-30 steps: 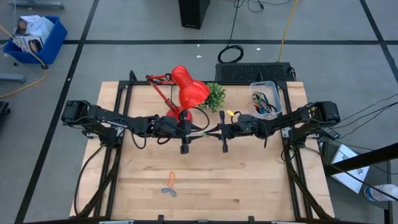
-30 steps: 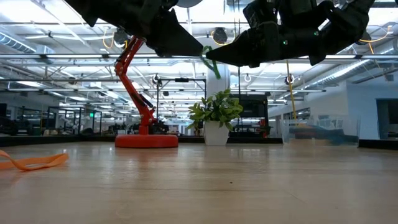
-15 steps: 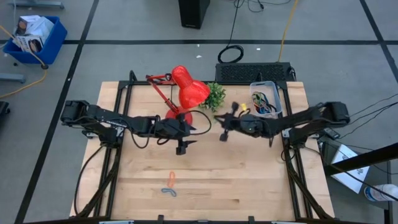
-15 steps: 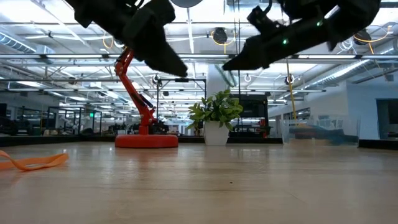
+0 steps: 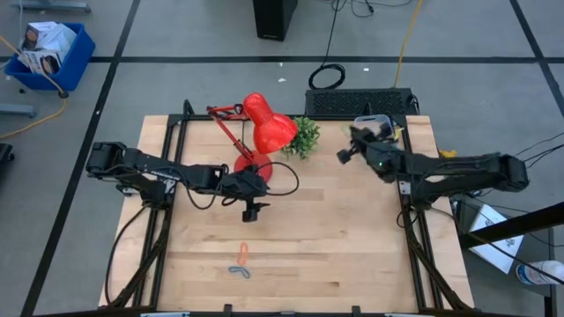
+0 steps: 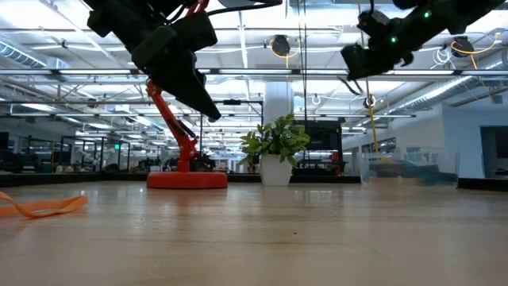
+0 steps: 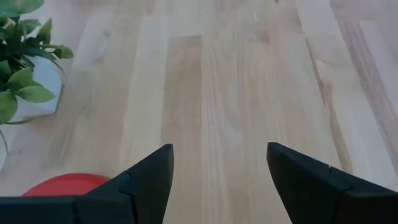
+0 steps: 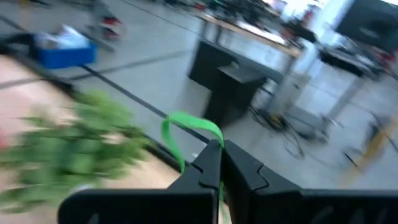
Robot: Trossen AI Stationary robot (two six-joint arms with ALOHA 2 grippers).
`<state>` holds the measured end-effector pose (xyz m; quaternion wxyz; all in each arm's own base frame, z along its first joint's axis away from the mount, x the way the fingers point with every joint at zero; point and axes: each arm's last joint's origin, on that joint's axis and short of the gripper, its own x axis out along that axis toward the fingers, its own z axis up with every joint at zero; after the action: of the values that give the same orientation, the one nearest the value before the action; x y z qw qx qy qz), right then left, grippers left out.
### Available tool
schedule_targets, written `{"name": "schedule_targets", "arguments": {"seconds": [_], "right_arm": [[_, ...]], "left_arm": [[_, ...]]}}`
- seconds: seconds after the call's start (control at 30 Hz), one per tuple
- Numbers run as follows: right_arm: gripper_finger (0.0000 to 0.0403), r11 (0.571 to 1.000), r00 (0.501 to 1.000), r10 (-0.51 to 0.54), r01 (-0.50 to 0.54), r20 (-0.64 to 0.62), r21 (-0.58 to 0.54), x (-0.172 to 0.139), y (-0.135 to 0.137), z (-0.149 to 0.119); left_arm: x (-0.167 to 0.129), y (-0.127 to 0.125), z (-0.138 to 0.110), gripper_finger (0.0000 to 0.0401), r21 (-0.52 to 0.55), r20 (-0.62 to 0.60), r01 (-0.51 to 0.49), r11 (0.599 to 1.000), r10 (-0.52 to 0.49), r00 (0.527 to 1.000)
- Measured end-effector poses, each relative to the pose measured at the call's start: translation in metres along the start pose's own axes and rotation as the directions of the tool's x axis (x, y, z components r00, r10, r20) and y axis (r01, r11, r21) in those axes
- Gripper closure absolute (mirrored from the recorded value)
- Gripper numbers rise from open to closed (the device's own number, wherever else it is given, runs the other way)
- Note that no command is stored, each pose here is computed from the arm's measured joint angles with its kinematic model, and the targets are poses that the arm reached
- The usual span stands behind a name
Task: Pick and place rubber bands into bin
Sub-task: Put the green rubber band into the transparent bin
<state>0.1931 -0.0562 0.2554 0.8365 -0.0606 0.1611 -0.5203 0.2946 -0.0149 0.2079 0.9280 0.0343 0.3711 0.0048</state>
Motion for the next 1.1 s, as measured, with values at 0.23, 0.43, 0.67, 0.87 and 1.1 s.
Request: {"name": "schedule_targets", "arguments": {"seconds": [0.23,0.43,0.67,0.87,1.1], "right_arm": [[0.0403,0.994,0.976,-0.044,0.065,-0.214,0.091,0.022,-0.035,-0.021],[0.0403,0.981,0.91,-0.068,0.135,-0.409,0.138,0.038,-0.056,-0.042],[0.0403,0.969,0.815,-0.025,0.162,-0.578,0.186,0.051,-0.073,-0.061],[0.0403,0.964,0.746,0.015,0.165,-0.666,0.206,0.058,-0.078,-0.073],[0.0401,0.963,0.7,0.048,0.156,-0.713,0.219,0.064,-0.078,-0.081]], "left_arm": [[0.0,0.0,0.0,0.0138,-0.001,0.0,-0.001,1.0,0.001,1.0],[0.0,0.0,0.001,0.0142,0.001,0.008,-0.002,1.0,0.002,1.0],[0.0,0.0,0.003,0.0143,0.0,0.034,-0.002,1.0,0.002,0.999],[0.0,0.0,0.003,0.0144,0.0,0.035,-0.002,1.0,0.002,0.999],[0.0,0.0,0.003,0.0144,-0.001,0.035,-0.002,1.0,0.002,0.999]]}}
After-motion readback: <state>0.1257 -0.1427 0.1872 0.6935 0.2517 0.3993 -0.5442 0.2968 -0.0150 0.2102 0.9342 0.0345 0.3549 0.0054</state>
